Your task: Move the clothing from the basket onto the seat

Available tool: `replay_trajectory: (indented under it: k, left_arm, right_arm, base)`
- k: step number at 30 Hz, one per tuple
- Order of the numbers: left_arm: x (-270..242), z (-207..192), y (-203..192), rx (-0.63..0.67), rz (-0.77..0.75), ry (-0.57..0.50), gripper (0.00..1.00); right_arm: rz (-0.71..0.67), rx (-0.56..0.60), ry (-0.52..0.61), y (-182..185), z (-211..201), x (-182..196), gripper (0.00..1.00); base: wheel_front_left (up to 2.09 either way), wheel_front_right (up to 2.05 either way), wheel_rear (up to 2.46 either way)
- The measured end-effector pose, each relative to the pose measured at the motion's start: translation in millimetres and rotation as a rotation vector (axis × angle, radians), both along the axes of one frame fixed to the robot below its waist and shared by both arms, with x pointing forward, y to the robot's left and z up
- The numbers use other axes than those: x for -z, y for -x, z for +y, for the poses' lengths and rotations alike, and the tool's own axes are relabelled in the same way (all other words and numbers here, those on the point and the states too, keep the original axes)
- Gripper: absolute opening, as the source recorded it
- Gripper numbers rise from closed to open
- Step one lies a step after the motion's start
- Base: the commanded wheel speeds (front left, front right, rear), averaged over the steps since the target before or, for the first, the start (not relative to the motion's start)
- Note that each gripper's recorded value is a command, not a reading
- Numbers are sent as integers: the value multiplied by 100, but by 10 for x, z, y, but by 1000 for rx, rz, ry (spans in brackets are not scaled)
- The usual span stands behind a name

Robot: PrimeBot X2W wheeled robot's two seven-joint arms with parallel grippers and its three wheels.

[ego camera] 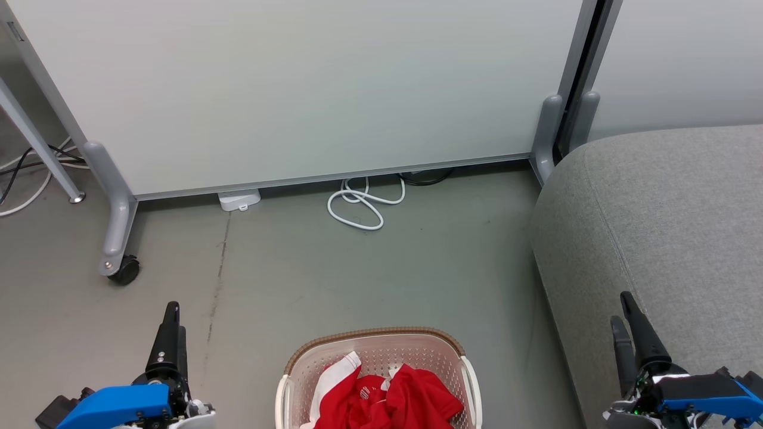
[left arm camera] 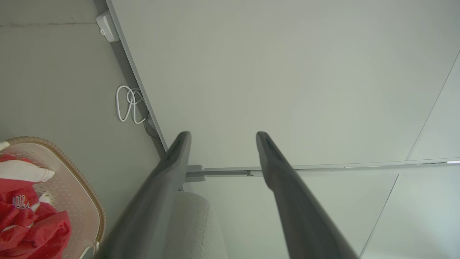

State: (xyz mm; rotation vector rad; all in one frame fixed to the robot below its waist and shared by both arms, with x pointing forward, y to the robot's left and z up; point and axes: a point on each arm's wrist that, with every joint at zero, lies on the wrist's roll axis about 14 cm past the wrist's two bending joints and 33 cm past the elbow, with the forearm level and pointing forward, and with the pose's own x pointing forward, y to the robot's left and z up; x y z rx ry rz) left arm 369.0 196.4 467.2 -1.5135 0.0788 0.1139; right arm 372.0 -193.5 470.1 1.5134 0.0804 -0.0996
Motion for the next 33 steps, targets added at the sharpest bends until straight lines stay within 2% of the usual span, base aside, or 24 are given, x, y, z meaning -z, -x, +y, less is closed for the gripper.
replay_trajectory:
  k: [25,33]
  left_arm:
    - [-67,-83,-29,62,-11,-506,100]
    - [-113,-121,-41,91,-33,-670,100]
  right_arm:
    - [-15,-72,563,-40,93,-57,100]
    - [-38,-88,690,-53,134,-102,100]
  base:
    - [0,0,0]
    - [0,0,0]
